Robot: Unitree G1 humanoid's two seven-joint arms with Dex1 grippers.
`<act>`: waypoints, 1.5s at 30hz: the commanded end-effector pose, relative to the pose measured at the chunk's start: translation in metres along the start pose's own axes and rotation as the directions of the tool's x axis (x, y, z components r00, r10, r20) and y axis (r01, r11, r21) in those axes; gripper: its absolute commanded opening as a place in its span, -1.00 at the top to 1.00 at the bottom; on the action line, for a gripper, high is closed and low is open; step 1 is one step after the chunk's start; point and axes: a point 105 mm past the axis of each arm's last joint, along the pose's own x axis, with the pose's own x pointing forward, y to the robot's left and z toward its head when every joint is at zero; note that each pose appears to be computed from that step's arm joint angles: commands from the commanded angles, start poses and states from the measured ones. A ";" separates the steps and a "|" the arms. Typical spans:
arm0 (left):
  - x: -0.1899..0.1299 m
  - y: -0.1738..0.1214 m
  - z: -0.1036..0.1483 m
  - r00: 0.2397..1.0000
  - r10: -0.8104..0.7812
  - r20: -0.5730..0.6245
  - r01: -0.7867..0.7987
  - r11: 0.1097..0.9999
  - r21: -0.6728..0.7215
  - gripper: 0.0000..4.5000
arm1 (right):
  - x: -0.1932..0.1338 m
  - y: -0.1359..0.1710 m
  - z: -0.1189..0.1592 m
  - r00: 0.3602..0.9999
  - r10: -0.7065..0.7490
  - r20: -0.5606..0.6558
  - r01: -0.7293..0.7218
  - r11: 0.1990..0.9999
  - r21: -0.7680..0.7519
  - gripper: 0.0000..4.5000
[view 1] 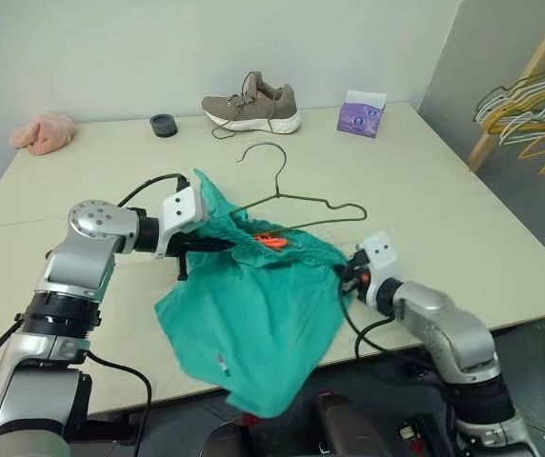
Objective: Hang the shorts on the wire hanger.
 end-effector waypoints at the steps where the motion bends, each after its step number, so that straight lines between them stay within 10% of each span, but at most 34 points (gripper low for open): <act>1: -0.021 0.002 0.012 1.000 0.018 0.018 -0.018 1.000 0.023 1.00 | -0.016 -0.030 0.020 0.998 -0.030 0.055 0.033 0.999 -0.042 0.98; 45: -0.049 -0.003 -0.027 0.973 -0.010 -0.230 0.019 0.999 0.034 1.00 | -0.047 -0.045 0.026 0.999 0.043 -0.009 -0.043 0.998 -0.042 0.98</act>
